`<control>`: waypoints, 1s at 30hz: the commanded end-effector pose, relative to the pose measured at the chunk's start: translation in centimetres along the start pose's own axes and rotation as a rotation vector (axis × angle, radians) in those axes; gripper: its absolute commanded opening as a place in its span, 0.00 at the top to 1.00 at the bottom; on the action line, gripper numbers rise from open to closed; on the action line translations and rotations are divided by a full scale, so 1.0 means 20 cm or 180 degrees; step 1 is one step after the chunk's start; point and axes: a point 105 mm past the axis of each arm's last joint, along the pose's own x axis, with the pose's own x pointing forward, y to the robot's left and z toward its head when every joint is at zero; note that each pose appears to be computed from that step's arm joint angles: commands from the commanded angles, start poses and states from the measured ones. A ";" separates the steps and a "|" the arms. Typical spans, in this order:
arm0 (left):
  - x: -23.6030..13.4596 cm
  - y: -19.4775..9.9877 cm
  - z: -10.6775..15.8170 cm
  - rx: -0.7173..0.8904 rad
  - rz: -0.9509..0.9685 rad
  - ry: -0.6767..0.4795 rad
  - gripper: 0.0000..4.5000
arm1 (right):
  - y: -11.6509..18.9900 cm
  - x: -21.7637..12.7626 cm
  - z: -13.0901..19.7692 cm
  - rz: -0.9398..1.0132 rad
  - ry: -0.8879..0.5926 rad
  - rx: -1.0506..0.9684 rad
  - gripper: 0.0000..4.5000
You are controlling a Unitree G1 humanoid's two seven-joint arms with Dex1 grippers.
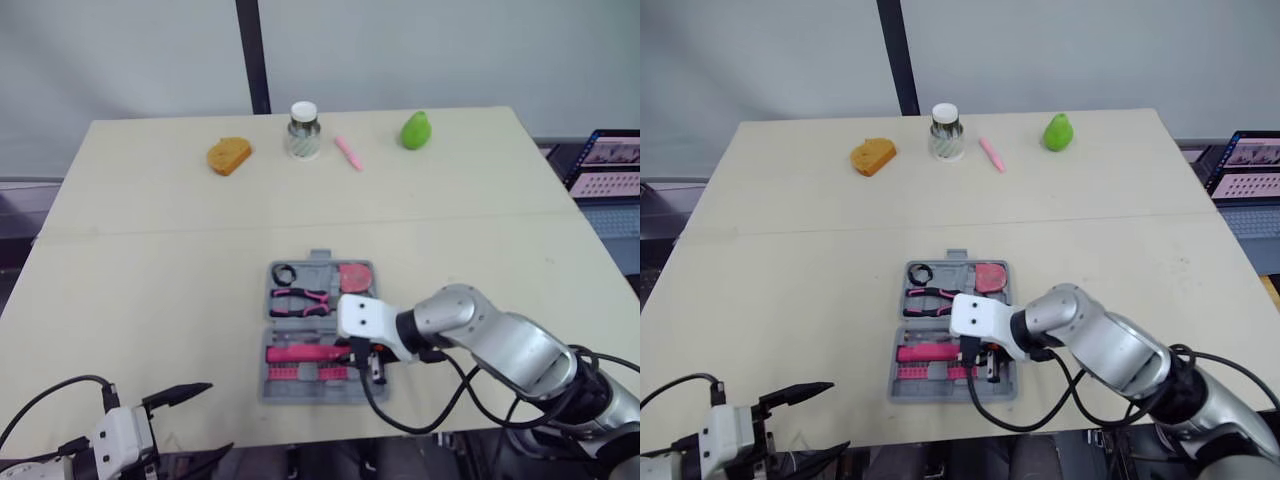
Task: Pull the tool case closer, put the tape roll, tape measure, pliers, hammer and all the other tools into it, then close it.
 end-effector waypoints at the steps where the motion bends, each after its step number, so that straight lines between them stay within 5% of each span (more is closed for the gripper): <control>1: -0.01 -0.03 0.04 0.0078 0.0019 -0.0057 0.00 | 0.05 0.02 0.06 0.0042 -0.0008 -0.0157 0.91; 30: 0.01 -0.05 0.04 0.0052 0.0095 -0.0055 0.00 | 0.12 0.22 0.04 0.0086 0.0265 -0.0106 0.91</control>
